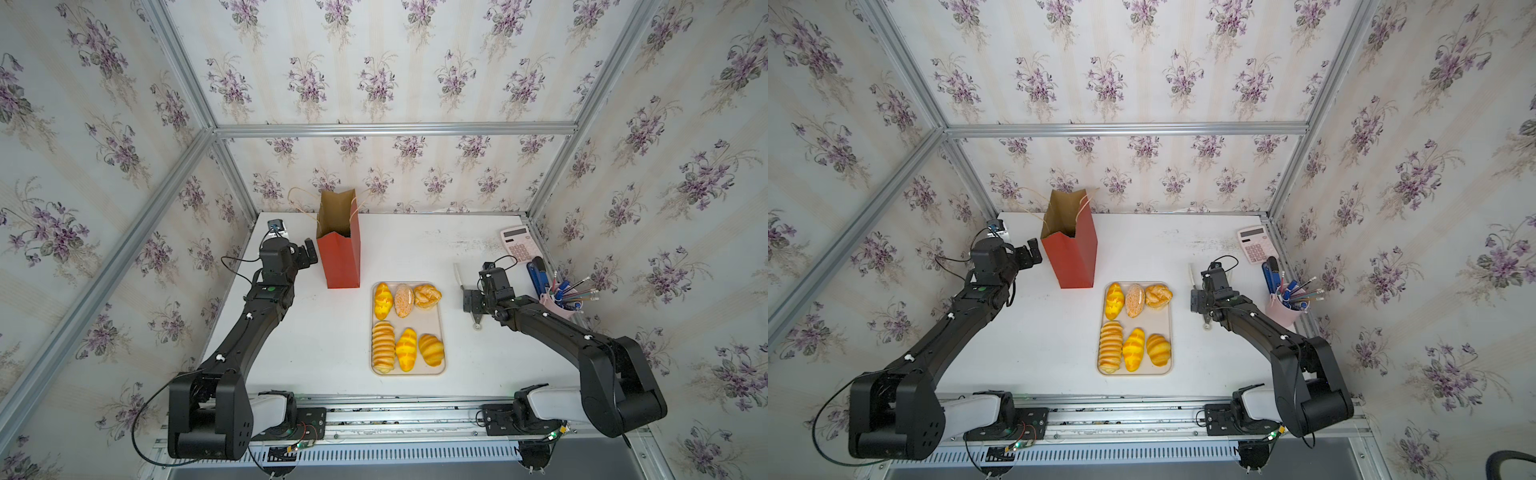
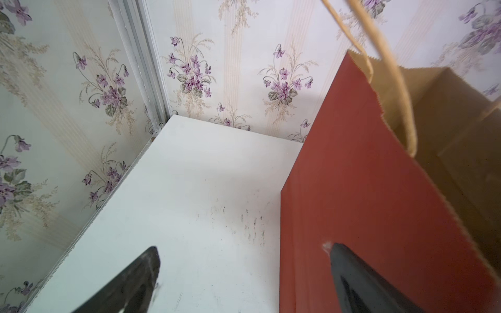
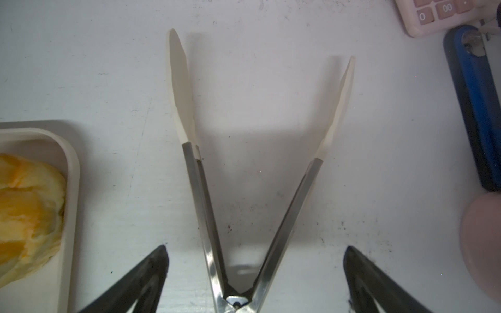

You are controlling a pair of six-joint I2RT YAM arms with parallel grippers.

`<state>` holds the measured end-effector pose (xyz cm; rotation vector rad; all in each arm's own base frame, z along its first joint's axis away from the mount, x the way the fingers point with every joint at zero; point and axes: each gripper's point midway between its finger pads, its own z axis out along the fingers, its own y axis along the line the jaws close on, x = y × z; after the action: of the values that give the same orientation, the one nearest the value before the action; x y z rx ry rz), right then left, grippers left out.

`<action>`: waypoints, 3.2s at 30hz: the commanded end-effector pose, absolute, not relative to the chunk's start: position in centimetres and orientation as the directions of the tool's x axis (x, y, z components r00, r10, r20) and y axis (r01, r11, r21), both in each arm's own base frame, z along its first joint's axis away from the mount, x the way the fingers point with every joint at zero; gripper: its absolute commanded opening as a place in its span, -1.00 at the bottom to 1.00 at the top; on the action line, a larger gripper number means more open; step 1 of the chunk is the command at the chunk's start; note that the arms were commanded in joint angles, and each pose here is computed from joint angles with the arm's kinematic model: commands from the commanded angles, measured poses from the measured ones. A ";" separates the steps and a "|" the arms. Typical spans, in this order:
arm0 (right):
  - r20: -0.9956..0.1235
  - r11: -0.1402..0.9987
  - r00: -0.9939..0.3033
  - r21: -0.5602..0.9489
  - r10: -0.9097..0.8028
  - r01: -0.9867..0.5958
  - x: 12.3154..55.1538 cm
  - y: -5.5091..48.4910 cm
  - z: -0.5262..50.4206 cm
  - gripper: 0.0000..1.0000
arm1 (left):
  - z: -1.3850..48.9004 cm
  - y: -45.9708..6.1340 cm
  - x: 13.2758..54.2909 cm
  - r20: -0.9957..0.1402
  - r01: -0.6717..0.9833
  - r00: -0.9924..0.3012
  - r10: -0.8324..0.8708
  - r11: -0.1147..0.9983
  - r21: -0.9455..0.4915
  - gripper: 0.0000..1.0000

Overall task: Pack bread into a paper bag
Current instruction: Pick up the clamp from the center of the board.

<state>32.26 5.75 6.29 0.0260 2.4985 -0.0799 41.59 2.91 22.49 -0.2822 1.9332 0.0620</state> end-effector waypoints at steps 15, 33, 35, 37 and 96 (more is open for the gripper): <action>-0.609 0.997 -0.793 -0.056 0.011 0.057 32.1 5.5 6.8 1.00 | 20.3 5.6 45.5 -0.916 -0.273 -0.379 -0.135 0.961 -0.029 1.00; -0.520 0.995 -0.854 -0.072 0.019 0.066 30.4 5.4 4.9 1.00 | 18.1 4.1 50.7 -0.897 -0.170 -0.418 -0.140 0.983 -0.075 1.00; -0.513 0.994 -0.858 -0.088 0.014 0.069 30.5 5.3 4.7 1.00 | 18.3 4.0 50.6 -0.899 -0.167 -0.414 -0.143 0.983 -0.079 1.00; -0.507 0.992 -0.862 -0.108 0.005 0.069 30.8 5.1 4.5 1.00 | 18.3 4.0 50.5 -0.899 -0.167 -0.415 -0.140 0.983 -0.076 1.00; -0.343 0.998 -0.939 -0.041 0.031 0.048 33.2 6.6 0.7 1.00 | 19.2 5.3 50.2 -0.908 -0.181 -0.393 -0.145 0.980 -0.078 1.00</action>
<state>35.57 5.96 1.81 0.0482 2.6761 -0.1294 50.01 5.32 18.39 -0.2369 2.0067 0.0536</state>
